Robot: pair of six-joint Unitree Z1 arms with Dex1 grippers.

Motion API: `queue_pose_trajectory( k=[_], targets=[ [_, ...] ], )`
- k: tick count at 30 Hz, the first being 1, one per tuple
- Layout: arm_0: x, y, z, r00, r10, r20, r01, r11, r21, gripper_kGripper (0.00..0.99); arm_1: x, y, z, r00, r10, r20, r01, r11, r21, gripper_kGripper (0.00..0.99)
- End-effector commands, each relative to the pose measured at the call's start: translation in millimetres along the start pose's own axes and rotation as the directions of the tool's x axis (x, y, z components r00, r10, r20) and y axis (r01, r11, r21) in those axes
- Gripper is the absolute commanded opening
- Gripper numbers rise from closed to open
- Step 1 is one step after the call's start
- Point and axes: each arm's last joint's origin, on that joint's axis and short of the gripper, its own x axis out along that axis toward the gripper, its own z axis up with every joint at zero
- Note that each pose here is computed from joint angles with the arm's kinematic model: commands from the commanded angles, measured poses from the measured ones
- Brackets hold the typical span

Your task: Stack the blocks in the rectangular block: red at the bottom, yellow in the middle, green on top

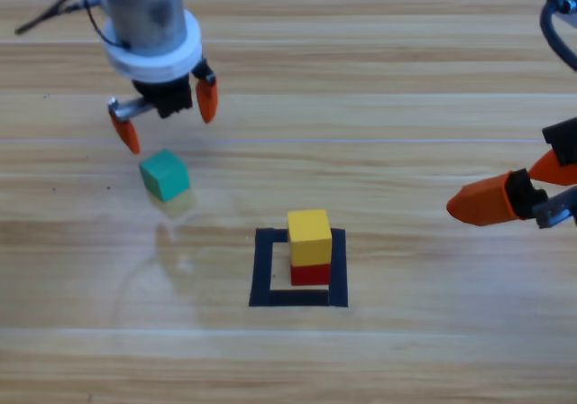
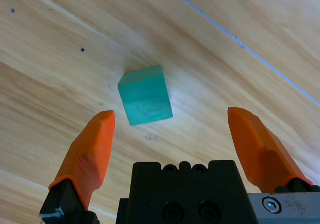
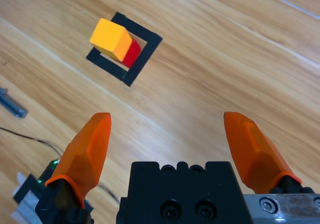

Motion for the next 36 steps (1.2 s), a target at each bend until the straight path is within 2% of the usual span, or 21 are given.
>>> queue_pose_trajectory(
  k=[1, 17, 23, 29, 36],
  targets=[
    [38, -1, 5, 0.996, 0.078, -0.054, -0.079, 0.996, -0.029, 0.962, 4, -13, -10.3, 0.999, -0.042, 0.018, 0.042, 0.999, 0.016, 0.989],
    [55, 8, 3, 0.988, 0.094, -0.12, -0.104, 0.991, -0.079, 0.962, 4, -14, -14.7, 0.999, -0.05, 0.009, 0.05, 0.999, 0.013, 0.989],
    [59, 14, -2, 0.989, 0.07, -0.128, -0.083, 0.992, -0.095, 0.963, 5, -14, -14.8, 0.999, -0.047, 0.005, 0.046, 0.999, 0.013, 0.989],
    [63, 27, -6, 0.992, 0.016, -0.122, -0.031, 0.992, -0.12, 0.962, 6, -14, -15.3, 0.999, -0.048, 0.0, 0.048, 0.999, 0.014, 0.989],
    [67, 29, 1, 0.992, 0.006, -0.124, -0.022, 0.991, -0.132, 0.963, 6, -14, -15.3, 0.999, -0.048, 0.0, 0.048, 0.999, 0.017, 0.989]
  ],
)
